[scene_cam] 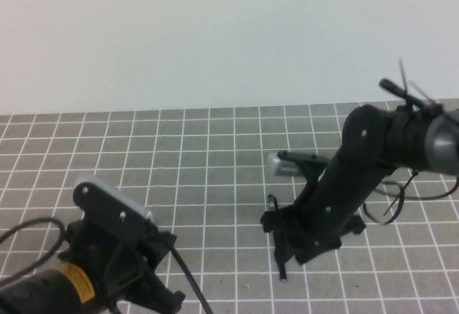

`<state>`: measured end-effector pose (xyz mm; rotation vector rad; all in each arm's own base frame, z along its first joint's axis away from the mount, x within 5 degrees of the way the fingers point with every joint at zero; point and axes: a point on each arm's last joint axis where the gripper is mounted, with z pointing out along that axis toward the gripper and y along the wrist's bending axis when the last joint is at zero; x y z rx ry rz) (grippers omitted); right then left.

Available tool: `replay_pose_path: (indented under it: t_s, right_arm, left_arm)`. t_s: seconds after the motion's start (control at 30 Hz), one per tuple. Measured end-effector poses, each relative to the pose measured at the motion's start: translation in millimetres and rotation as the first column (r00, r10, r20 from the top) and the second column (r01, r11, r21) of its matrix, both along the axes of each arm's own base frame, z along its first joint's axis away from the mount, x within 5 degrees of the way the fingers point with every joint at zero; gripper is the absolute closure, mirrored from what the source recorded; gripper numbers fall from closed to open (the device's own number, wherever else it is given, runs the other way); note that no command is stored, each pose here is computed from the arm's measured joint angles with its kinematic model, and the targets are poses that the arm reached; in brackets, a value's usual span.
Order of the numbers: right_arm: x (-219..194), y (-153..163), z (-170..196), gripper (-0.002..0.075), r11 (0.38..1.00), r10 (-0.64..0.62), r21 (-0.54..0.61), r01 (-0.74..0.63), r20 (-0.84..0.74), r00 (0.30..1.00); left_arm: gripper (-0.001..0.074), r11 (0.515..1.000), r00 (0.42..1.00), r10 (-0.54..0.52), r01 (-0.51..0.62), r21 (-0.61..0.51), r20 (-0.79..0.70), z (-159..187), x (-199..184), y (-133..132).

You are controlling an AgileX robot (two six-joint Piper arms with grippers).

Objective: Cap the pen
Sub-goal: 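Pick up the pen and its cap, cap the pen, and set it down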

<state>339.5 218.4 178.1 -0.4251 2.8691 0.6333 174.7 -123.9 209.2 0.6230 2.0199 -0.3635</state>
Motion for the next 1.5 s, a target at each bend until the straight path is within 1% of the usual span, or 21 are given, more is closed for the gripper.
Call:
replay_pose_path:
  t_s: [0.1,0.27,0.4,0.47,0.6,0.7,0.77,0.83,0.87,0.93,1.03,1.1,1.17,1.3,1.33,1.4,1.5]
  right_arm:
    - [-1,-5,21,0.0531,0.999,0.03,-0.025,-0.028,0.087,0.996]
    - [-11,-20,74,0.073,0.995,0.085,-0.07,-0.068,0.265,0.96]
    - [-27,-35,124,0.0726,0.992,0.111,-0.097,-0.077,0.42,0.901]
    - [-37,-43,147,0.0726,0.992,0.117,-0.103,-0.076,0.482,0.868]
    - [-66,-61,193,0.0726,0.993,0.115,-0.097,-0.071,0.593,0.797]
    - [-88,-76,220,0.0726,0.993,0.112,-0.099,-0.062,0.66,0.743]
    - [-105,-87,236,0.0726,0.994,0.106,-0.095,-0.055,0.704,0.702]
    - [-121,-97,246,0.0726,0.995,0.098,-0.088,-0.049,0.741,0.665]
    - [-130,-102,248,0.0726,0.996,0.091,-0.08,-0.046,0.756,0.648]
    - [-147,-111,248,0.0726,0.997,0.078,-0.065,-0.043,0.776,0.625]
    - [-174,-126,243,0.0726,0.999,0.046,-0.03,-0.036,0.813,0.58]
    - [-191,-135,233,0.0726,0.999,0.029,-0.012,-0.033,0.831,0.556]
    - [-205,-143,221,0.0726,0.999,0.018,-0.001,-0.032,0.843,0.537]
    - [-230,-157,187,0.0726,0.999,0.002,0.015,-0.028,0.854,0.52]
    - [-236,-160,181,0.0726,0.999,-0.001,0.018,-0.028,0.858,0.514]
    - [-246,-165,164,0.0726,1.0,0.003,0.014,-0.028,0.853,0.522]
    - [-258,-172,143,0.0726,1.0,0.007,0.009,-0.027,0.85,0.526]
  left_arm:
    - [0.0736,1.0,1.0,-0.02,0.02,0.017,0.012,8,4,-4]
    - [0.0736,0.997,0.998,-0.058,0.056,0.056,0.034,25,9,-9]
    - [0.0736,0.995,0.996,-0.077,0.074,0.062,0.049,48,8,-9]
    - [0.0736,0.994,0.996,-0.087,0.085,0.072,0.034,62,6,-9]
    - [0.0736,0.983,0.994,-0.106,0.107,0.147,-0.012,85,-1,-2]
    - [0.0736,0.968,0.997,-0.079,0.08,0.237,-0.012,99,-9,11]
    - [0.0736,0.955,1.0,-0.02,0.022,0.294,-0.012,104,-16,25]
    - [0.0736,0.951,0.999,0.052,-0.051,0.306,0.003,110,-25,39]
    - [0.0736,0.951,0.996,0.089,-0.089,0.296,0.016,115,-31,46]
    - [0.0736,0.958,0.991,0.123,-0.133,0.254,0.058,125,-44,59]
    - [0.0736,0.977,0.982,0.128,-0.149,0.153,0.137,136,-69,75]
    - [0.0736,0.984,0.972,0.136,-0.154,0.085,0.191,142,-86,86]
    - [0.0736,0.986,0.967,0.147,-0.159,0.043,0.208,141,-102,97]
    - [0.0736,0.983,0.964,0.172,-0.181,0.025,0.201,129,-123,114]
    - [0.0721,0.983,0.964,0.176,-0.183,0.021,0.199,123,-128,117]
    - [0.0729,0.982,0.965,0.179,-0.186,0.016,0.194,112,-134,122]
    - [0.0732,0.985,0.965,0.172,-0.171,-0.021,0.198,95,-143,126]
